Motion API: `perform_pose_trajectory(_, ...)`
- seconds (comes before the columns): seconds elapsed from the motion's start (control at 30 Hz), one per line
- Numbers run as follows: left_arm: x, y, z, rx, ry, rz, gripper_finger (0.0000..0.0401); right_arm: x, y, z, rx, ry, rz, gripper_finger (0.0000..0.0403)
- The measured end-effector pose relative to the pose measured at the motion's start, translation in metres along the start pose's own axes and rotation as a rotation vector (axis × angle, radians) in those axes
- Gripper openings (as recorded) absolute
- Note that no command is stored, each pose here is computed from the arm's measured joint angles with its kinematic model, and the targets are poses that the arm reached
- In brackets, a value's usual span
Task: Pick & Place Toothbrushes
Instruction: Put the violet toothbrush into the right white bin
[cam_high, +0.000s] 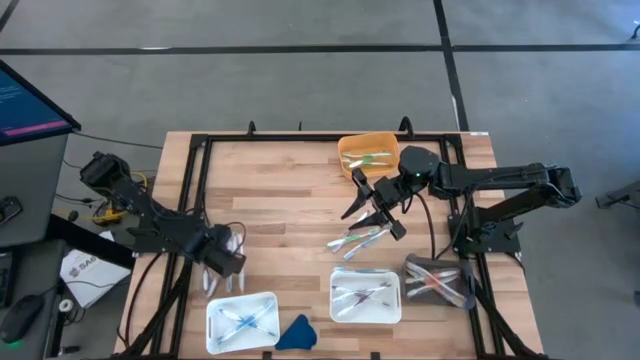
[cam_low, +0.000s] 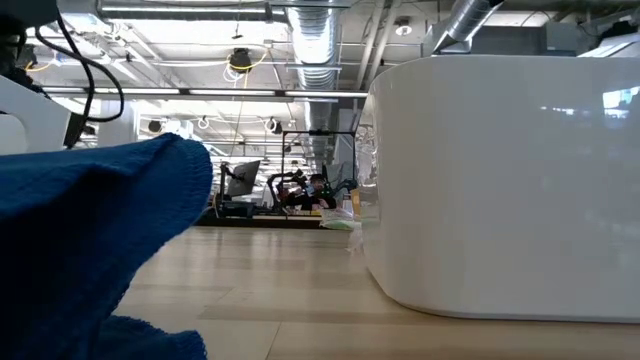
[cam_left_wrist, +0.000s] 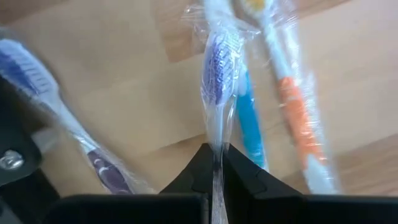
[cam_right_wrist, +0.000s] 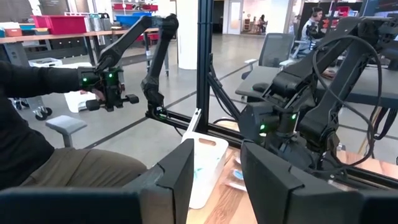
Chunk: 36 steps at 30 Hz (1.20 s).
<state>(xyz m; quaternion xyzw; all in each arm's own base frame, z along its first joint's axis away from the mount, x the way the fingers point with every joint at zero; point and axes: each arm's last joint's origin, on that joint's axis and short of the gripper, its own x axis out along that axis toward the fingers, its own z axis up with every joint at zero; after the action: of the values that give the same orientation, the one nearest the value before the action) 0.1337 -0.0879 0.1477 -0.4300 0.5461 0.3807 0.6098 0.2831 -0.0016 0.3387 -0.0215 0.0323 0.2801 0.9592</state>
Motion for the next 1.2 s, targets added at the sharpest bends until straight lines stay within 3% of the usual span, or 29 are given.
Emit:
perform_pose_trajectory(0.8, -0.011, -0.005, 0.003, 0.081, -0.102, -0.076, 0.0005, 0.000, 0.001, -0.011, 0.103, 0.094, 0.006, 0.0124)
perform_pose_trajectory(1.2, -0.054, -0.037, 0.005, 0.225, -0.361, -0.247, 0.0005, -0.011, 0.015, -0.006, 0.110, 0.139, 0.030, 0.0124)
